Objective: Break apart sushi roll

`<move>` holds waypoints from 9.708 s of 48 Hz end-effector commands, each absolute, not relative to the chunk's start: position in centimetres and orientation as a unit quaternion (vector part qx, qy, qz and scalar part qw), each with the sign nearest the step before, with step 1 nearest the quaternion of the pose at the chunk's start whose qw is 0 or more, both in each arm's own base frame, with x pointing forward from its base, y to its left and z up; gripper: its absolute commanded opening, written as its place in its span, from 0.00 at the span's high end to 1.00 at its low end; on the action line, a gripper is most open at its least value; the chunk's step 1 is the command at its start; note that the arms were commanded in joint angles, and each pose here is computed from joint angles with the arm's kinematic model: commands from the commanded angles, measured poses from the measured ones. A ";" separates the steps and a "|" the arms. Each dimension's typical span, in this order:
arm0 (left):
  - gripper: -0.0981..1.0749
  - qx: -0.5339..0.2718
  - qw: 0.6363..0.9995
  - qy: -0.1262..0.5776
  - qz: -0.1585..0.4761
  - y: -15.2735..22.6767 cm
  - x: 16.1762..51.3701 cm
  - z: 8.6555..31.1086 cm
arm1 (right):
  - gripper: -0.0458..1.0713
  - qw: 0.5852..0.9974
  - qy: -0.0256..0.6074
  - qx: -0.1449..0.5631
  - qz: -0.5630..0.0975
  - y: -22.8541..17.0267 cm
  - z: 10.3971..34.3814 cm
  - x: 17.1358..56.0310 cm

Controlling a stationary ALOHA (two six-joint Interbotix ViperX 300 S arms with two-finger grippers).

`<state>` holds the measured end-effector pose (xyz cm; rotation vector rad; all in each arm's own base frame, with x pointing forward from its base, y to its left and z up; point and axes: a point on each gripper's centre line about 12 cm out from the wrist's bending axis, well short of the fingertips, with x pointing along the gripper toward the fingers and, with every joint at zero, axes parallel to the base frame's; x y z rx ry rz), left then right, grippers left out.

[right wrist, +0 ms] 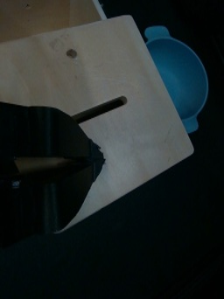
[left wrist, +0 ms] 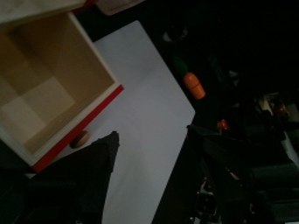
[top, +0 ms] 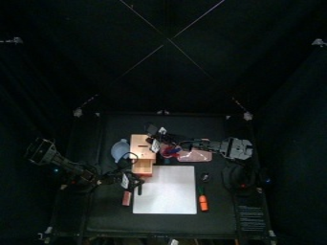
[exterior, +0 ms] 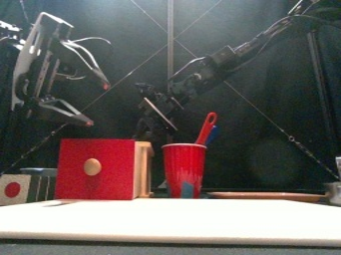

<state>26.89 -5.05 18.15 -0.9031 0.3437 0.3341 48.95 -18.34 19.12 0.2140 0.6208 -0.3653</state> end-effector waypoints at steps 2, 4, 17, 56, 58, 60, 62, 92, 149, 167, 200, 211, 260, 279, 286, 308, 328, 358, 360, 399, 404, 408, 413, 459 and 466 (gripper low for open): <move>0.10 -0.417 0.887 0.142 0.136 -5.0 26.7 19.5 | 0.91 0.944 0.267 0.090 -0.173 -17.8 23.1 48.9; 0.10 -0.416 0.890 0.136 0.129 -4.9 26.4 19.8 | 0.91 0.945 0.266 0.087 -0.171 -17.5 23.3 48.9; 0.10 -0.439 0.881 0.143 0.107 -4.2 23.2 19.8 | 0.91 0.952 0.253 0.065 -0.157 -16.0 25.4 48.7; 0.10 -0.415 0.907 0.067 0.028 -4.0 24.2 29.8 | 0.91 0.947 0.270 0.076 -0.155 -15.5 24.1 48.1; 0.10 -0.411 0.909 0.062 0.023 -4.1 24.3 30.3 | 0.91 0.947 0.270 0.076 -0.155 -15.5 24.1 48.1; 0.10 -0.408 0.911 0.057 0.019 -4.2 24.5 31.0 | 0.91 0.947 0.271 0.076 -0.155 -15.5 24.0 48.0; 0.10 -0.405 0.913 0.050 0.014 -4.2 24.6 31.7 | 0.91 0.947 0.271 0.076 -0.156 -15.6 24.0 48.0; 0.10 -0.477 0.868 0.071 0.117 -1.7 23.3 27.5 | 0.91 0.945 0.276 0.078 -0.155 -15.5 23.4 48.1; 0.10 -0.438 0.778 0.291 0.344 -3.5 23.2 22.2 | 0.91 0.944 0.281 0.079 -0.155 -15.5 22.9 48.1; 0.09 -0.426 0.744 0.353 0.375 -5.4 23.7 19.0 | 0.91 0.942 0.286 0.085 -0.155 -15.4 22.5 48.0; 0.09 -0.404 0.709 0.393 0.423 -6.0 24.2 15.4 | 0.91 0.941 0.288 0.086 -0.154 -15.5 22.0 48.5; 0.09 -0.396 0.704 0.398 0.435 -6.1 24.7 14.6 | 0.91 0.940 0.290 0.087 -0.154 -15.5 21.8 48.6; 0.15 -0.385 0.669 0.390 0.503 -5.0 26.2 11.2 | 0.91 0.940 0.291 0.086 -0.154 -15.6 21.6 48.8; 0.32 -0.389 0.671 0.388 0.499 -5.2 26.1 11.6 | 0.91 0.939 0.293 0.087 -0.154 -15.6 21.3 48.9; 0.32 -0.390 0.680 0.388 0.485 -5.7 25.7 12.5 | 0.91 0.940 0.293 0.087 -0.154 -15.5 21.3 48.9; 0.32 -0.348 0.676 0.368 0.535 -4.9 21.5 16.5 | 0.91 0.940 0.293 0.086 -0.150 -15.1 21.3 49.0; 0.32 -0.278 0.836 0.258 0.398 -5.3 22.3 22.8 | 0.91 0.955 0.256 0.074 -0.132 -12.9 25.8 48.1; 0.33 -0.117 0.961 0.212 0.134 -7.0 26.0 23.7 | 0.89 0.979 0.198 0.041 -0.035 -2.4 30.8 38.7; 0.33 -0.117 0.963 0.210 0.121 -6.9 26.3 23.8 | 0.88 0.981 0.190 0.039 -0.024 -1.5 30.8 38.1; 0.33 -0.087 0.971 0.221 0.027 -6.4 32.6 24.0 | 0.05 0.997 0.064 0.022 0.035 2.9 27.2 36.6; 0.33 -0.078 0.971 0.225 0.028 -6.5 33.3 23.7 | 0.05 0.997 0.071 0.025 0.033 3.0 26.7 37.4; 0.33 -0.071 0.971 0.225 0.029 -6.6 33.8 23.6 | 0.05 0.996 0.075 0.026 0.034 3.1 26.4 38.0; 0.33 -0.066 0.972 0.223 0.035 -6.4 34.3 23.6 | 0.05 0.996 0.079 0.027 0.034 3.2 26.1 38.6; 0.33 -0.057 0.973 0.217 0.057 -5.4 34.7 23.7 | 0.13 0.993 0.106 0.034 0.031 3.3 24.7 39.6; 0.33 -0.057 0.972 0.220 0.058 -5.5 34.8 23.4 | 0.24 0.994 0.103 0.034 0.031 3.4 24.8 39.6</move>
